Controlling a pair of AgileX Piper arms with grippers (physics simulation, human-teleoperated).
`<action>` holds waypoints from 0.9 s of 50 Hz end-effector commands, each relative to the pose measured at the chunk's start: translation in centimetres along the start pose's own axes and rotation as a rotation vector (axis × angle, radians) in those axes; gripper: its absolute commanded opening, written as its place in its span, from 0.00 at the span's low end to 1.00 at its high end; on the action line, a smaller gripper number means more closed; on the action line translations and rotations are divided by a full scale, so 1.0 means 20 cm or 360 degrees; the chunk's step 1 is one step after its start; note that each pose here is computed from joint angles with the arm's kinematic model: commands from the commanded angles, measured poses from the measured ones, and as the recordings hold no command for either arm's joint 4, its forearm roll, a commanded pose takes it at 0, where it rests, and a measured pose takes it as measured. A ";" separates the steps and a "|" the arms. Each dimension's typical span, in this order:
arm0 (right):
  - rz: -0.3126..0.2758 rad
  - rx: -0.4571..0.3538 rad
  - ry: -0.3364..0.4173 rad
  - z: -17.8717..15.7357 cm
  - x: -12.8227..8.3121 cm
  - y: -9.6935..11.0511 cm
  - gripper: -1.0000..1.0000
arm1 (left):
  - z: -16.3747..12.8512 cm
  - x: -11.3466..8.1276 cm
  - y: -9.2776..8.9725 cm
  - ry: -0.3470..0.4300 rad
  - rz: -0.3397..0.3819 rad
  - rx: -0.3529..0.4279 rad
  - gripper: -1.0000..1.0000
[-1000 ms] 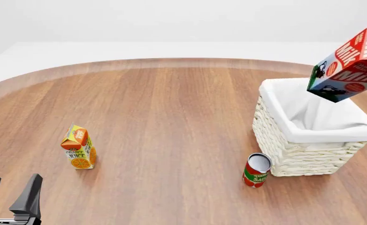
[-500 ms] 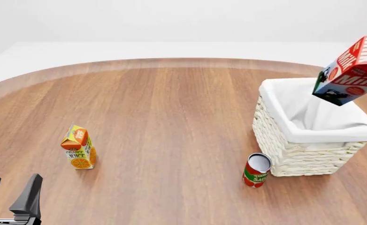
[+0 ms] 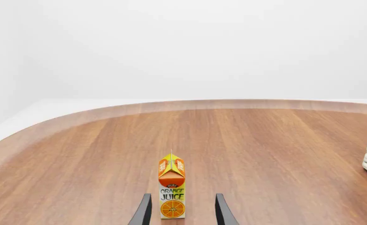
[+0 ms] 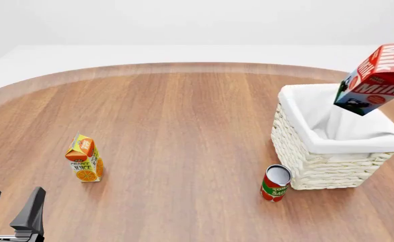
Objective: Pick the milk and place it in the basket.
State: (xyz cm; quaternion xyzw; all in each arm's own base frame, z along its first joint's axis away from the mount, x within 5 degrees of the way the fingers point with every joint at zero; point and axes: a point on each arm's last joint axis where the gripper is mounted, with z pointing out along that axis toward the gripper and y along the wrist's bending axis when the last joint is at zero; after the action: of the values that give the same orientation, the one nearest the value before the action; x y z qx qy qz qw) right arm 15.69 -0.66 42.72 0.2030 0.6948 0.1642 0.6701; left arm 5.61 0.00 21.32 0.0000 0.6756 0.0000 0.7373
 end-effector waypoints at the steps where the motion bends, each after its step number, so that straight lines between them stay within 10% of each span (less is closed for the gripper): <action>1: 0.0028 -0.0018 -0.0038 0.03 -0.02 0.01 0.00 | 0.00 0.00 0.00 0.0000 0.0000 0.0000 1.00; 45: -0.0046 0.0088 -0.0024 0.19 -0.02 -0.05 0.00 | 0.00 0.00 0.00 0.0000 0.0000 0.0000 1.00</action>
State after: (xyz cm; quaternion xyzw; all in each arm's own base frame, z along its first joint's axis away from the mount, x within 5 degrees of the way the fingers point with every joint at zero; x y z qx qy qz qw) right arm 18.79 -1.74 41.57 0.2078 0.7088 0.1276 0.6619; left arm 5.61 0.00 21.32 0.0000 0.6756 0.0000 0.7373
